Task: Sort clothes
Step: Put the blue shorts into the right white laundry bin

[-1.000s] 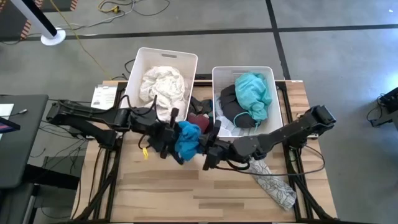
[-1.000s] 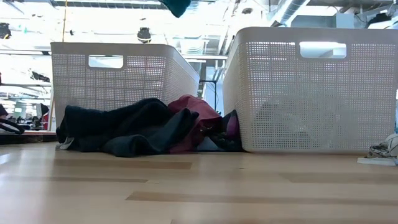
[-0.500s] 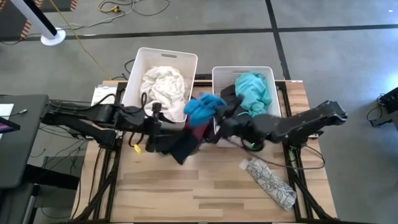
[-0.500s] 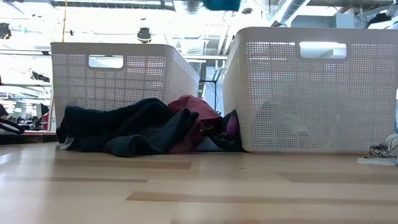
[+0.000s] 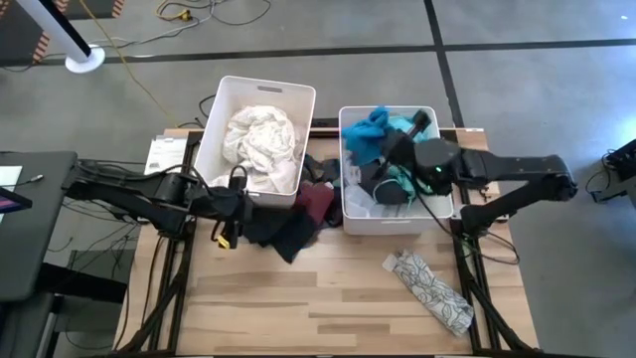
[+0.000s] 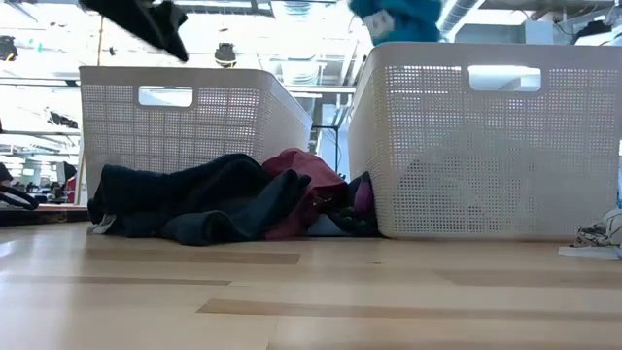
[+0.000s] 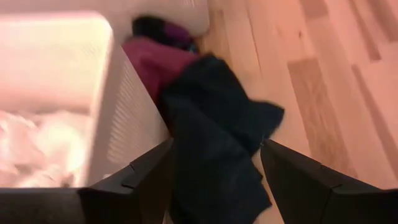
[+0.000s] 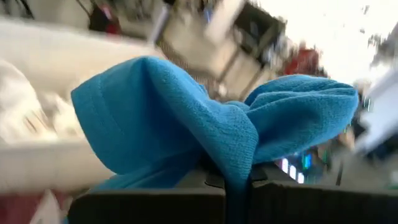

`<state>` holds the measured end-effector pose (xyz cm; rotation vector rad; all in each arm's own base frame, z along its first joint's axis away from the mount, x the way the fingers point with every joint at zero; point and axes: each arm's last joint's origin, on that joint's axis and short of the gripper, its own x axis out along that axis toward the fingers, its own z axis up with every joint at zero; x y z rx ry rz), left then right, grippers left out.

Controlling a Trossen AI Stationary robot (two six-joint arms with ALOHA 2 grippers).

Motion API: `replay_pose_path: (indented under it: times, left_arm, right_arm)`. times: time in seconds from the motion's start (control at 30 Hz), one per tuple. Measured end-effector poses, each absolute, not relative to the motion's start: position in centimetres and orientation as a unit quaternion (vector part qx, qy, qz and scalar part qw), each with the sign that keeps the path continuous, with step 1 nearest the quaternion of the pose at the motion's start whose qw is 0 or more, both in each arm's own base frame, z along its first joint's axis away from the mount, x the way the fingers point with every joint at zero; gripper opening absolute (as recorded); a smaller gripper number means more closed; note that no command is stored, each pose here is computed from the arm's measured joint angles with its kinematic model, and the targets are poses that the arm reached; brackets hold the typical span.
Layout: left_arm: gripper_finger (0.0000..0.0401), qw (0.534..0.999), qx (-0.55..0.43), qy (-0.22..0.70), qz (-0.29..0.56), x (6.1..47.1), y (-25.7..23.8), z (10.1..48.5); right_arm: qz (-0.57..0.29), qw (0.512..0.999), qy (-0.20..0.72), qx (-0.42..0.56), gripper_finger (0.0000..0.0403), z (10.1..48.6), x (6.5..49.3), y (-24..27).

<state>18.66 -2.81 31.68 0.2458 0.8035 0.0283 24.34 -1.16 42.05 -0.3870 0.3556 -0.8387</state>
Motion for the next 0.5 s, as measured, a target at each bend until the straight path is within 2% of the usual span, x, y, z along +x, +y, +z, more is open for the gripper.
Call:
replay_pose_path:
  times: [0.27, 0.5]
  left_arm:
    - [0.0232, 0.912, 0.093, 0.399, 0.016, 18.7, -2.9, 27.2]
    - [0.0232, 0.927, 0.089, 0.364, 0.015, 19.2, -3.3, 25.8]
  right_arm:
    - [-0.405, 0.869, 0.277, -0.059, 0.0014, 38.8, 23.3, -5.3]
    - [-0.364, 0.86, 0.357, 0.006, 0.0022, 36.3, 24.2, -7.4]
